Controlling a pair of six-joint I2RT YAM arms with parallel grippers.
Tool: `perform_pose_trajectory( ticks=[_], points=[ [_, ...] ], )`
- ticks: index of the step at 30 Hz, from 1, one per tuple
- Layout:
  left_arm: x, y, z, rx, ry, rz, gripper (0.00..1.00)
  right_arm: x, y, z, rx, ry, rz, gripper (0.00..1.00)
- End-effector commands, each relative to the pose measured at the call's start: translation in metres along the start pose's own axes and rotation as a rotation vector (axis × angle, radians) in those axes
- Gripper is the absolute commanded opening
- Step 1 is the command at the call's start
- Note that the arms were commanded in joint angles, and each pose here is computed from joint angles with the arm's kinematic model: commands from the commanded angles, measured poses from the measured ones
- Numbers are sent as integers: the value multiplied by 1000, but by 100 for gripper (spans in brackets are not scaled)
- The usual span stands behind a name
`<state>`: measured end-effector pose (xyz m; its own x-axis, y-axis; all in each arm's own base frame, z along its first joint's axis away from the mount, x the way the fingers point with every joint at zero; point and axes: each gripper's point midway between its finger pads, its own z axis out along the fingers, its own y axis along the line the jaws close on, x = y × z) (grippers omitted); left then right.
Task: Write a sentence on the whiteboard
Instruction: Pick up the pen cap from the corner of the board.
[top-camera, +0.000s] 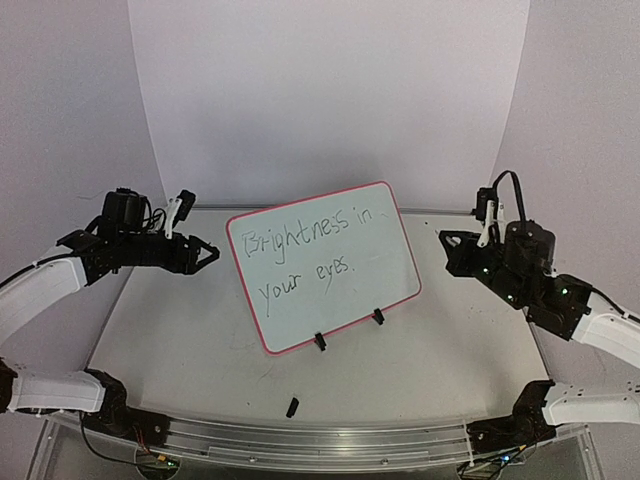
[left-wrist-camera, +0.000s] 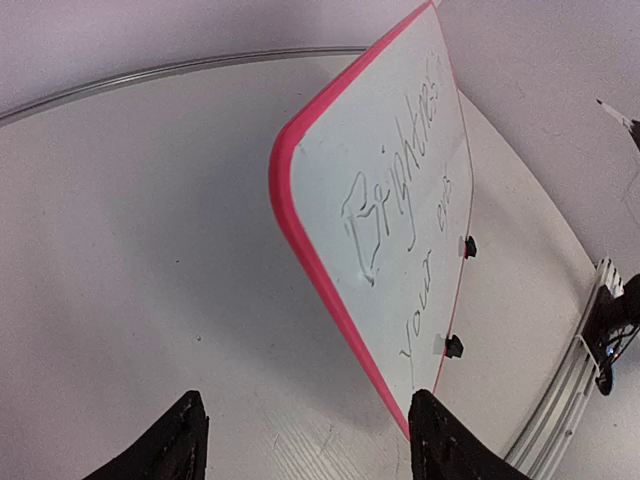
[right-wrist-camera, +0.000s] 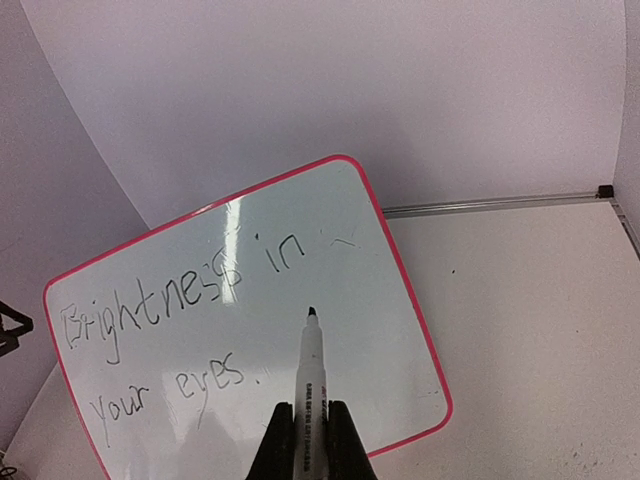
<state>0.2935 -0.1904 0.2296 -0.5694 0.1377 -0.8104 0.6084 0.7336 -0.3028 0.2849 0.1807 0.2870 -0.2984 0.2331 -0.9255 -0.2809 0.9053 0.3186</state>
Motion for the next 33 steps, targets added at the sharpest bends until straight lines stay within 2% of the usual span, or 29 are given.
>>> perform_pose_trajectory(
  ticks=[1, 7, 11, 20, 26, 33],
  points=[
    [21, 22, -7, -130, -23, -263, 68, 10, -1, -2, -18, 19, 3, 0],
    [66, 12, -11, -93, -63, -496, 66, 23, 4, -5, -74, 55, 14, 0],
    [97, -9, -5, -9, -77, -532, 62, 38, 5, -6, -98, 91, 34, 0],
    [151, -70, 16, 64, 127, -433, 56, 60, 15, -7, -176, 171, 53, 0],
    [183, -131, 38, 133, 312, -349, 56, 69, 22, -3, -201, 212, 68, 0],
    [221, -183, 48, 204, 448, -316, 57, 73, 27, -3, -227, 237, 77, 0]
  ],
)
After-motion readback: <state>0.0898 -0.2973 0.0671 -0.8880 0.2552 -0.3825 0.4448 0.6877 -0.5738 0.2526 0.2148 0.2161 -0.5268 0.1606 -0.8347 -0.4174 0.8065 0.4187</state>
